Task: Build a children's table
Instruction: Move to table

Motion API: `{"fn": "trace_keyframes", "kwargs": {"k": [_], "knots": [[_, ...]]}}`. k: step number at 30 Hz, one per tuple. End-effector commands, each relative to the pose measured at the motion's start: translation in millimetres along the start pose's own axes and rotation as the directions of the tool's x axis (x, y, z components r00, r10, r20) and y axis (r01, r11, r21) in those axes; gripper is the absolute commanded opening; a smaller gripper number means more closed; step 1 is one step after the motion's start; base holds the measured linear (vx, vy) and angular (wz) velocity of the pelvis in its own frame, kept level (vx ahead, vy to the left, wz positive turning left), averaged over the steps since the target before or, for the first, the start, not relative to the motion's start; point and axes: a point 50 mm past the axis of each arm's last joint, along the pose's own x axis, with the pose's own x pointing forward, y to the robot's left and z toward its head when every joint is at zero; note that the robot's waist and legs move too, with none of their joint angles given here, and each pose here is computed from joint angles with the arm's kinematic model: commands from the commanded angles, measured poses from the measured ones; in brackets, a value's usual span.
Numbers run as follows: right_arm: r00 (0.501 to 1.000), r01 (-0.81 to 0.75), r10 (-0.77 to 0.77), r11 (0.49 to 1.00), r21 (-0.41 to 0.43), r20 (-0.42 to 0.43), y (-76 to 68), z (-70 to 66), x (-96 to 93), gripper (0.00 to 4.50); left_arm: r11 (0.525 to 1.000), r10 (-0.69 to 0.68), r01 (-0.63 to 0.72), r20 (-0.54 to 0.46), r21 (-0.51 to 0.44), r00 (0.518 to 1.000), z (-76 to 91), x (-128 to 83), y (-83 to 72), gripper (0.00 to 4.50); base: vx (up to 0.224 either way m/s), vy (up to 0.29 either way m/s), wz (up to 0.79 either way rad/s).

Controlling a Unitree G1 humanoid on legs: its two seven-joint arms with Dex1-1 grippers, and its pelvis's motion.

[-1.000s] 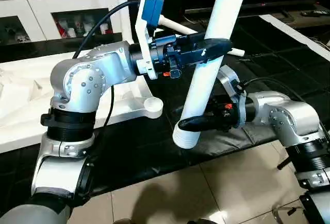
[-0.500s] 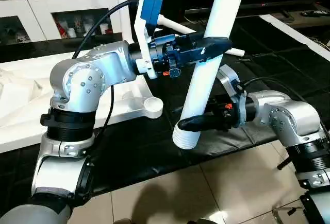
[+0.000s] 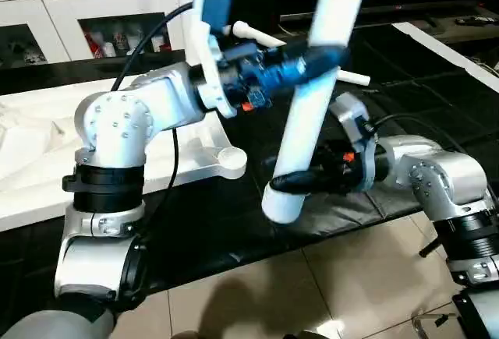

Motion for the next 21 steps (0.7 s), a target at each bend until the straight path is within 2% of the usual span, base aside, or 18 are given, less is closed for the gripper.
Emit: {"fn": "trace_keyframes", "kwargs": {"k": [1, 5, 11, 14, 17, 21], "knots": [[0.997, 0.068, -0.069, 0.998, 0.015, 0.047, -4.0, -0.9, -6.7, 2.03, 0.997, -0.075, 0.074, 0.101, 0.014, 0.992, 20.8, 1.9, -10.9, 3.60, 0.000, 0.000, 0.00], [0.992, 0.086, -0.088, 0.996, 0.019, 0.091, -4.8, 1.9, -8.2, 2.00, 0.999, -0.036, 0.035, 0.167, 0.004, 0.985, 27.9, -3.0, -8.3, 3.89, 0.000, 0.000, 0.00], [0.990, 0.095, -0.097, 0.995, 0.021, 0.103, -4.2, 0.9, -8.2, 1.96, 0.999, 0.041, -0.046, 0.178, 0.021, 0.983, 29.9, -8.6, -2.1, 4.43, 0.000, 0.000, 0.00], [0.989, 0.104, -0.105, 0.994, 0.018, 0.106, -4.6, 0.7, -7.9, 1.96, 0.993, 0.095, -0.104, 0.158, 0.050, 0.983, 28.1, -8.6, 1.9, 4.50, 0.000, 0.000, 0.00], [0.988, 0.114, -0.115, 0.993, 0.017, 0.104, -5.1, 0.3, -7.6, 1.94, 0.995, 0.087, -0.092, 0.089, 0.045, 0.992, 19.7, -4.0, -0.9, 4.50, 0.000, 0.000, 0.00], [0.989, 0.122, -0.122, 0.992, 0.013, 0.083, -6.2, -1.3, -7.1, 1.93, 0.993, 0.102, -0.099, -0.048, 0.067, 0.994, -2.2, 4.0, -2.8, 4.50, 0.000, 0.000, 0.00]]}}
